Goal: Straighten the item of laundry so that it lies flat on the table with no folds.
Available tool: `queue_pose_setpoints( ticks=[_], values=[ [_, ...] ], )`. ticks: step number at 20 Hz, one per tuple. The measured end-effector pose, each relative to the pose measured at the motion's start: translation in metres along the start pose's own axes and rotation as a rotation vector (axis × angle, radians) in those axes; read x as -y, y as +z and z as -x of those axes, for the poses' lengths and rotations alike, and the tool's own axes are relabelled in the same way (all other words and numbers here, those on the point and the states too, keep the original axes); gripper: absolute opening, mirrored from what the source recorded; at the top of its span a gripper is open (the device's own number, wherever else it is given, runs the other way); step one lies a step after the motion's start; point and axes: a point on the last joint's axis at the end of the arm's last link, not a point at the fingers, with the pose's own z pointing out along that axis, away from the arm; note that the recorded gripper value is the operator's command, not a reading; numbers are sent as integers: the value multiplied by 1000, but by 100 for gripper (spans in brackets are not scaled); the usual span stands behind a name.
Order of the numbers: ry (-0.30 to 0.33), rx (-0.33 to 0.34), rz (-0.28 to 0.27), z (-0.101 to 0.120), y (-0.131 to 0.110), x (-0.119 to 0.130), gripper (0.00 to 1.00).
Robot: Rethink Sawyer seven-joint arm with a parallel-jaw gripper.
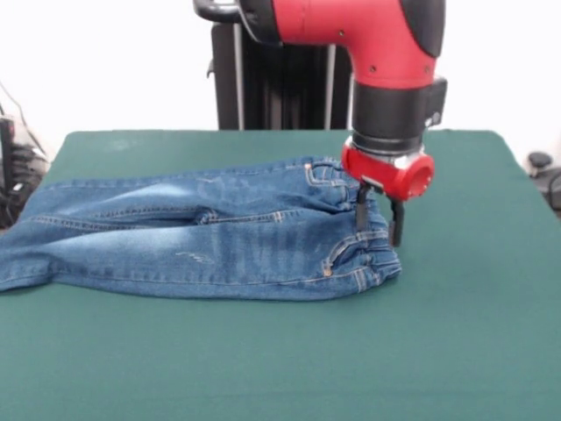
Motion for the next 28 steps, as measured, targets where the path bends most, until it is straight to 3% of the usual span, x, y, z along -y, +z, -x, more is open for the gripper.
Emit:
queue_pose_setpoints(
  ticks=[6, 14, 15, 21, 28],
  values=[
    [-34, 33, -40, -5, 30, 5, 100],
    [-32, 44, -48, 2, 31, 5, 100],
    [-29, 42, -50, 3, 31, 7, 0],
    [24, 13, -55, 19, 27, 8, 0],
    [90, -47, -17, 35, 29, 2, 0]
  ],
)
